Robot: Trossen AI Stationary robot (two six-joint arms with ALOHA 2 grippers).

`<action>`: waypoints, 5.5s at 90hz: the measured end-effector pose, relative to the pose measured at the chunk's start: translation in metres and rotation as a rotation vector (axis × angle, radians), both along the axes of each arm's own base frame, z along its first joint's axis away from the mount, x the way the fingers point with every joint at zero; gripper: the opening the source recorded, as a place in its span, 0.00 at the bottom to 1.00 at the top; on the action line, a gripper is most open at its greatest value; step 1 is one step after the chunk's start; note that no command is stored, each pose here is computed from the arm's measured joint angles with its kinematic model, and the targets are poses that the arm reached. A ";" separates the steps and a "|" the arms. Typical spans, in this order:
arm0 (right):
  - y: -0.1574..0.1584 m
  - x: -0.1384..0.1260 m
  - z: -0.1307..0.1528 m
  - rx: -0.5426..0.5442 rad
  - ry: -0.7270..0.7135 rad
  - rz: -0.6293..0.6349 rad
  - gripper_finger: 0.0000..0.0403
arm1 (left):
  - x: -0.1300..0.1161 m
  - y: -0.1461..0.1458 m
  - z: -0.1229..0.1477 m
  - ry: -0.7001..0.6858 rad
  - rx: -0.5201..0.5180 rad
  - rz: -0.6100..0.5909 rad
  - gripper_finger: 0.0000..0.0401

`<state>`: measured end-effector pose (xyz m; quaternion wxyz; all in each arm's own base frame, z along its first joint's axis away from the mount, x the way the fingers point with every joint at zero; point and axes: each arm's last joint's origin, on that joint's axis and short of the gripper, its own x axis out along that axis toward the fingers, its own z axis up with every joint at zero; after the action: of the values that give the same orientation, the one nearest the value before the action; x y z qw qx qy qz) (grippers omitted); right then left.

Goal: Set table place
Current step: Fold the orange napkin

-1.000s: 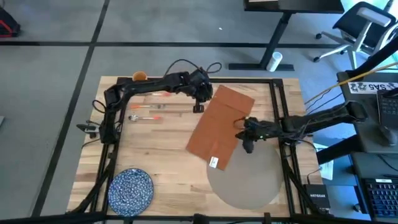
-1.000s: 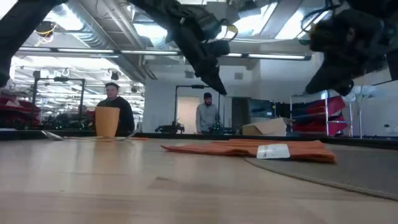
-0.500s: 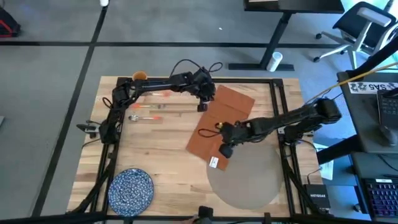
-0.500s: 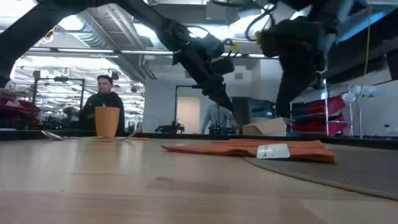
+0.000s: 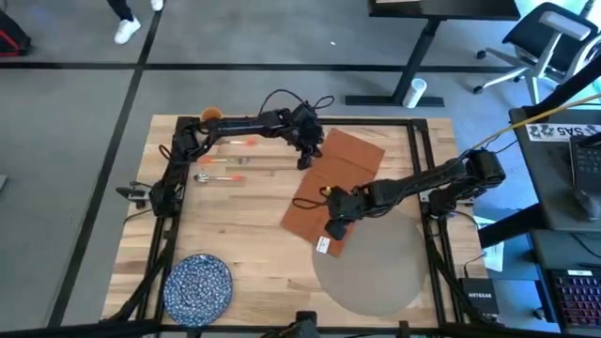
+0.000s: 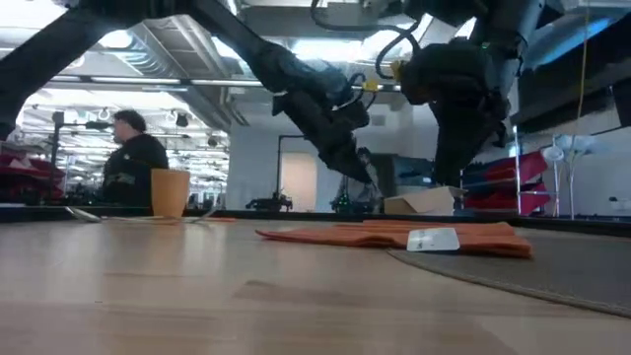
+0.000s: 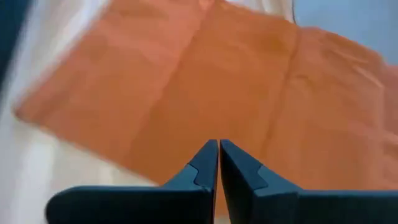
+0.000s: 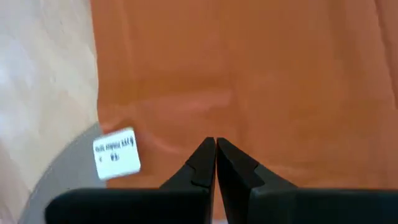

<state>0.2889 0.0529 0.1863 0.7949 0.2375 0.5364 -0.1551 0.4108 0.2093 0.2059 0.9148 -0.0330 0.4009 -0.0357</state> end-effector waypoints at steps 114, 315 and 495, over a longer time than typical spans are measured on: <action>-0.066 0.043 -0.070 -0.062 -0.135 0.494 0.00 | -0.164 -0.258 0.206 -0.186 -0.002 0.207 0.00; -0.216 -0.069 -0.029 -0.038 0.237 0.174 0.00 | -0.116 -0.220 -0.061 0.285 -0.036 0.582 0.00; -0.120 -0.071 -0.048 0.047 0.046 0.076 0.00 | -0.079 -0.195 -0.051 0.177 -0.198 0.448 0.00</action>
<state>0.2175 -0.0668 0.1383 0.7820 0.2319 0.5665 -0.1175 0.3317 0.0148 0.1548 0.8536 -0.2134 0.4566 0.1319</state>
